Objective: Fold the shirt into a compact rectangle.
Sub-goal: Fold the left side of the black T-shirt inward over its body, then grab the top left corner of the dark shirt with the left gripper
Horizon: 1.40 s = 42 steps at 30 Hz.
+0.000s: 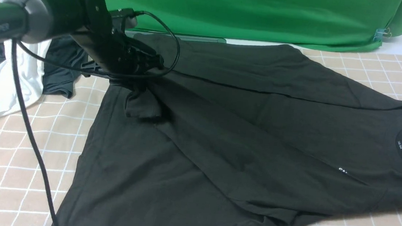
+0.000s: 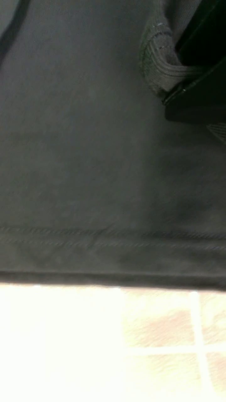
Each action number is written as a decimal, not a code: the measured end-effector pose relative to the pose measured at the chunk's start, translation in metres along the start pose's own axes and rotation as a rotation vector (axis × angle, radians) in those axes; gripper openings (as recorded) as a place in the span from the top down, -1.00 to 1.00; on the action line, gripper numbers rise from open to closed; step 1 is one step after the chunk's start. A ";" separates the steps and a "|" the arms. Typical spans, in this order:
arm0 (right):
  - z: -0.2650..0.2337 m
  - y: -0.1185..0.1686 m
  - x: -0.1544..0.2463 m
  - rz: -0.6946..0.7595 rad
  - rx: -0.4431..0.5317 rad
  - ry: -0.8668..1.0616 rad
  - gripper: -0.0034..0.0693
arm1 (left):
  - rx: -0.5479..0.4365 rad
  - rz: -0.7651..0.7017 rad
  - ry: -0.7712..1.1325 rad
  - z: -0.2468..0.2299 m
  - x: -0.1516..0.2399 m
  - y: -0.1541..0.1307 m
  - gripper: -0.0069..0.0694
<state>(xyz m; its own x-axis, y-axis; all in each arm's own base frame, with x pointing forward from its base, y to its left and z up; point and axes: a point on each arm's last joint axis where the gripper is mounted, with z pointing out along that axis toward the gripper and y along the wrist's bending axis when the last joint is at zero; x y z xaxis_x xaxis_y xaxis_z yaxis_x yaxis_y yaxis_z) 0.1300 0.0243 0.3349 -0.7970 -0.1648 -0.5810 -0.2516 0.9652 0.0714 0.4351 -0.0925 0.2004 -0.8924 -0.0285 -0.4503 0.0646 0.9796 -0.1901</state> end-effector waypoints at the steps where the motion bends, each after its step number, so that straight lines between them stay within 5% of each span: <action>1: 0.000 0.000 0.000 0.000 0.000 0.000 0.80 | -0.005 0.008 -0.010 0.001 -0.001 0.001 0.69; 6: 0.000 0.000 0.000 0.000 0.000 0.000 0.80 | -0.061 0.092 -0.064 -0.001 -0.007 0.005 0.45; 18: 0.000 0.000 0.000 0.001 0.000 -0.001 0.77 | -0.139 0.159 -0.205 -0.046 -0.055 -0.001 -0.66; 24: 0.000 0.000 0.000 0.019 0.000 -0.003 0.76 | -0.044 -0.026 -0.272 -0.058 -0.077 0.002 -0.68; 29: 0.000 0.000 0.000 0.039 0.000 -0.003 0.76 | 0.048 -0.196 -0.184 -0.024 -0.083 0.023 -0.59; 42: 0.000 0.000 0.000 0.053 0.000 -0.003 0.74 | 0.131 -0.306 -0.098 0.064 -0.073 0.042 -0.50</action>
<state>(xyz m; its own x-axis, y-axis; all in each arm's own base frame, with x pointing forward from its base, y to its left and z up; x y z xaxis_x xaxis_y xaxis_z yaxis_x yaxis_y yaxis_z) 0.1302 0.0243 0.3350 -0.8079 -0.1126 -0.5785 -0.2086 0.9727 0.1020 0.5312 -0.0621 0.1691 -0.8325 -0.3424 -0.4355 -0.1374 0.8892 -0.4365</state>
